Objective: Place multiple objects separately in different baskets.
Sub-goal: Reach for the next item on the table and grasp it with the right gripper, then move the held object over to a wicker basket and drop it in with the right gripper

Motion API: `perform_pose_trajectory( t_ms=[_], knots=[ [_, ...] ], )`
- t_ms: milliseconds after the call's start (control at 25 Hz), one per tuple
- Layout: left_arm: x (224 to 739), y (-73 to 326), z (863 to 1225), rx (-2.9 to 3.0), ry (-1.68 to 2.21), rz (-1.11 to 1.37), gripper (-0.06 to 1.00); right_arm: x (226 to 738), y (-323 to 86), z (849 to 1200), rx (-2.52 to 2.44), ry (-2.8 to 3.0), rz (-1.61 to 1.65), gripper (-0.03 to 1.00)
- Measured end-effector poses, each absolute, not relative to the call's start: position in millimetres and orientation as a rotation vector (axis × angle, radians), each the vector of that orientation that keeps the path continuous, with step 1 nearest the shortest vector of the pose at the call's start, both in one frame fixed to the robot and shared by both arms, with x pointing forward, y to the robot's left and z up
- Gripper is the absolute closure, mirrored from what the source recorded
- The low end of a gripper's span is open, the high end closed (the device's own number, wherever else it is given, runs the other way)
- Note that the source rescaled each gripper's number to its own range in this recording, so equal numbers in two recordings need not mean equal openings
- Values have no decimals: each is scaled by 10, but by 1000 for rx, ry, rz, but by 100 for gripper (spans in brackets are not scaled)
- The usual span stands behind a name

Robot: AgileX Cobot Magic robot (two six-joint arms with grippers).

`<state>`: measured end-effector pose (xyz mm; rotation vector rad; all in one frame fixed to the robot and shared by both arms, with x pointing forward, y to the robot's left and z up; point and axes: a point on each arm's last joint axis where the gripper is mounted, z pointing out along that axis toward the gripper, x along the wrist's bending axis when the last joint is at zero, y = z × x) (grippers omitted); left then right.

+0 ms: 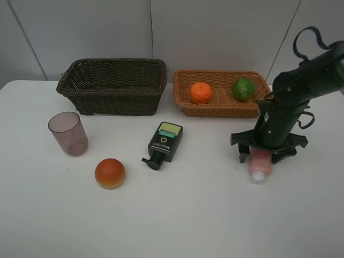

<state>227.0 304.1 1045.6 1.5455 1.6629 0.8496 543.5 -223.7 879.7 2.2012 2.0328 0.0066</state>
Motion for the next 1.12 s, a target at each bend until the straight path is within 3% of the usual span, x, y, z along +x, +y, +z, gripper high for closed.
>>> perform_pose_trajectory(
  t_ms=[120,1120],
  knots=[
    [2270,3041,10456,1546,1663,850,-6,5441,-2228,8792,2204,2031,21,97],
    [2270,3041,10456,1546,1663,850,-6,5429,-2203,8854,2198,2039,34,95]
  ],
)
